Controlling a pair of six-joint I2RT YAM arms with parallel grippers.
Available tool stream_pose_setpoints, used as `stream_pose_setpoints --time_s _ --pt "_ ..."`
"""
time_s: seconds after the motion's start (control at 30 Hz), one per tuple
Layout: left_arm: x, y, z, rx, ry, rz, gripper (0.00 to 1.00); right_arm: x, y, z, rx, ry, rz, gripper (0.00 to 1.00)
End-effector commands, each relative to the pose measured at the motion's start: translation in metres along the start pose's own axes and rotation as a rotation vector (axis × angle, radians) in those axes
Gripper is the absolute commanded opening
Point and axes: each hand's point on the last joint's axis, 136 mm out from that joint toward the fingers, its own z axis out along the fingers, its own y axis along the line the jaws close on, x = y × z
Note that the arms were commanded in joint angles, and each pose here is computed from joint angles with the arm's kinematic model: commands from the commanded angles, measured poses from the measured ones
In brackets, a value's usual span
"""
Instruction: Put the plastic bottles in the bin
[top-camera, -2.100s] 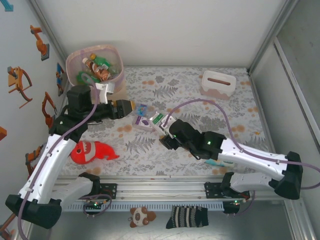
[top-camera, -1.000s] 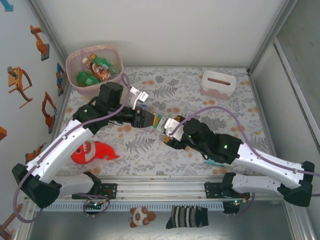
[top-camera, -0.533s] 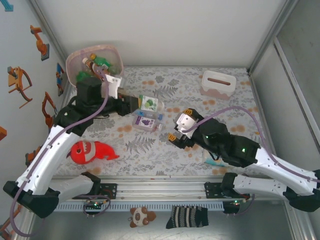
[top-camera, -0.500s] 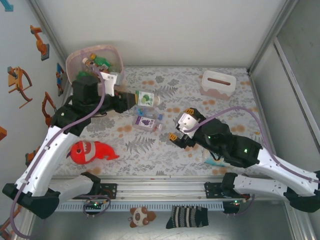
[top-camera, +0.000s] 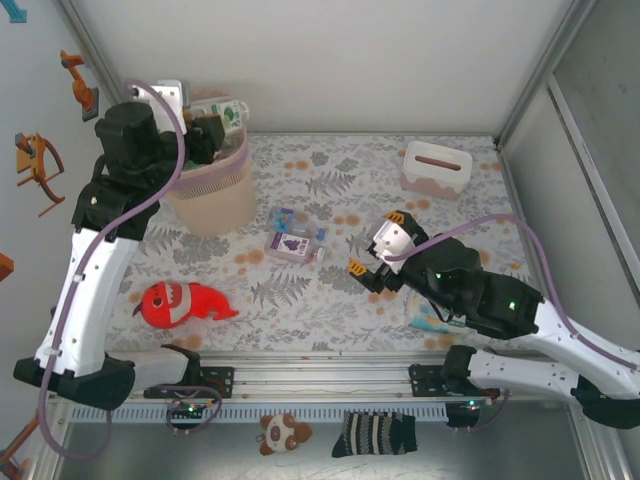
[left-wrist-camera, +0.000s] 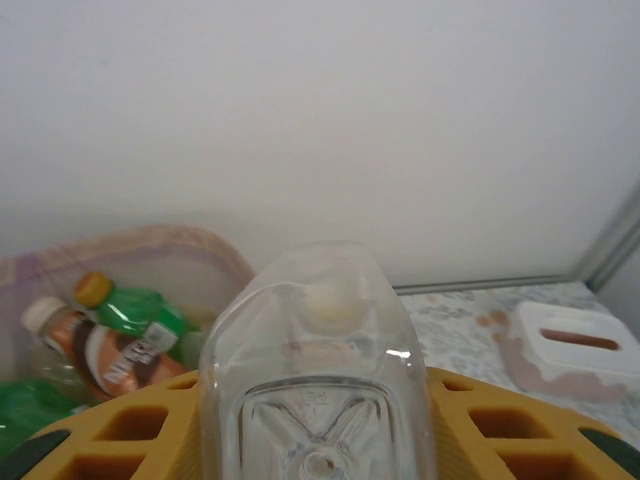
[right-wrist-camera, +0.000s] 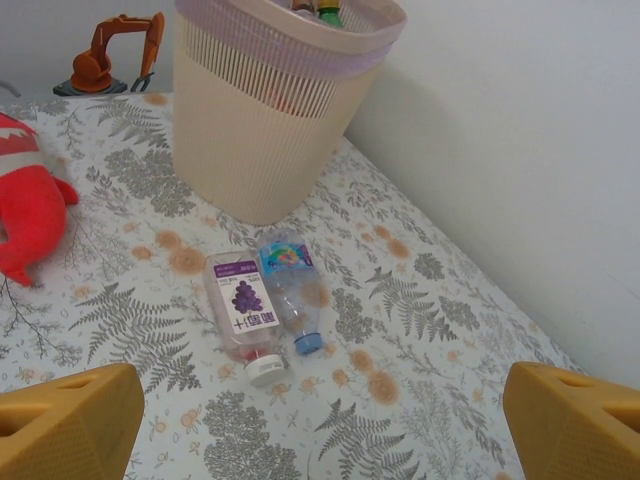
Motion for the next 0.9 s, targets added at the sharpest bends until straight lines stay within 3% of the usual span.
stream_pose_setpoints --time_s 0.0,0.23,0.47,0.7,0.87 --pt "-0.004 0.032 0.009 -0.139 0.007 0.056 0.31 -0.009 -0.012 -0.011 0.036 -0.026 0.037 0.91" --pt "0.028 0.068 0.058 -0.167 0.092 -0.03 0.31 -0.013 -0.013 -0.013 0.039 -0.034 0.038 0.91" --pt "0.059 0.081 0.105 -0.129 0.163 -0.111 0.31 -0.012 -0.013 -0.013 0.038 -0.032 0.039 0.91" --pt "0.101 0.072 0.141 -0.025 0.28 -0.16 0.29 -0.008 -0.014 -0.015 0.043 -0.031 0.051 0.91" --pt "0.129 0.069 0.15 0.005 0.342 -0.185 0.37 -0.004 -0.014 -0.017 0.043 -0.027 0.061 0.91"
